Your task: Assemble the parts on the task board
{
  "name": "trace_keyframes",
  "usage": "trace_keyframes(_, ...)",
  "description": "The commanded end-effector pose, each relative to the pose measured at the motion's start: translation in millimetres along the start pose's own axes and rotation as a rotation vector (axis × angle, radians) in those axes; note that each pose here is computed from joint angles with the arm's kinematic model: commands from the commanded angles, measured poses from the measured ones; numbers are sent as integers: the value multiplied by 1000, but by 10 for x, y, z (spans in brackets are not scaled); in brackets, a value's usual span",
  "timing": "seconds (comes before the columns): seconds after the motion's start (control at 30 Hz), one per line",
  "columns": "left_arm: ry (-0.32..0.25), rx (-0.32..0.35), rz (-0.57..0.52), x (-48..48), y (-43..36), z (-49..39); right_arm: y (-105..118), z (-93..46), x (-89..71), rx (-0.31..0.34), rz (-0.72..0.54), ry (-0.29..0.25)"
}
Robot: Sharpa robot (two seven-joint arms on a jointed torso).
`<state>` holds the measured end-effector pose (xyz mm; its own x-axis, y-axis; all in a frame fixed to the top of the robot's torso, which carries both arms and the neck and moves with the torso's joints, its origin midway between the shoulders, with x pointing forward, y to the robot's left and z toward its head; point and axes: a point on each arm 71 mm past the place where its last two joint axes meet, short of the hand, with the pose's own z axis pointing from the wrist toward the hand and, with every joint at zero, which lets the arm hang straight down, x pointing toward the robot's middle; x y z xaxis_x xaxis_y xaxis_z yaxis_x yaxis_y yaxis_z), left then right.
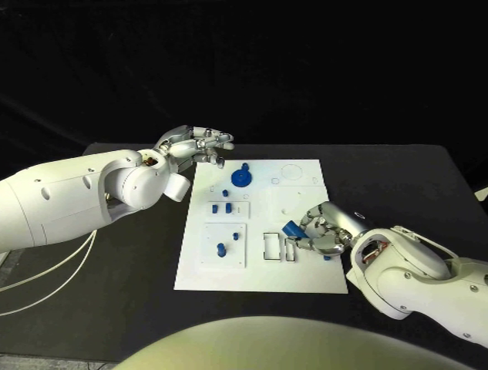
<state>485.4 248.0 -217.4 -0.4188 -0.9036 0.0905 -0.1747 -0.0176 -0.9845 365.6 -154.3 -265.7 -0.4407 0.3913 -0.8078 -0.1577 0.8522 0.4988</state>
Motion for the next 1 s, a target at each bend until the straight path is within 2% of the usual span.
trace_keyframes(0.03, 22, 8, 0, 33, -11, 8, 38, 27, 72, 2, 5, 75)
trace_keyframes(0.13, 24, 8, 4, 38, -11, 12, 79, 61, 135, 6, 5, 125)
trace_keyframes(0.4, 34, 5, 9, 48, -8, 16, 161, 118, 250, 11, 14, 195)
trace_keyframes(0.6, 41, 2, 8, 57, -6, 19, 182, 149, 277, 19, 10, 203)
trace_keyframes(1.0, 41, 1, 9, 55, -5, 18, 173, 190, 274, 35, -11, 181)
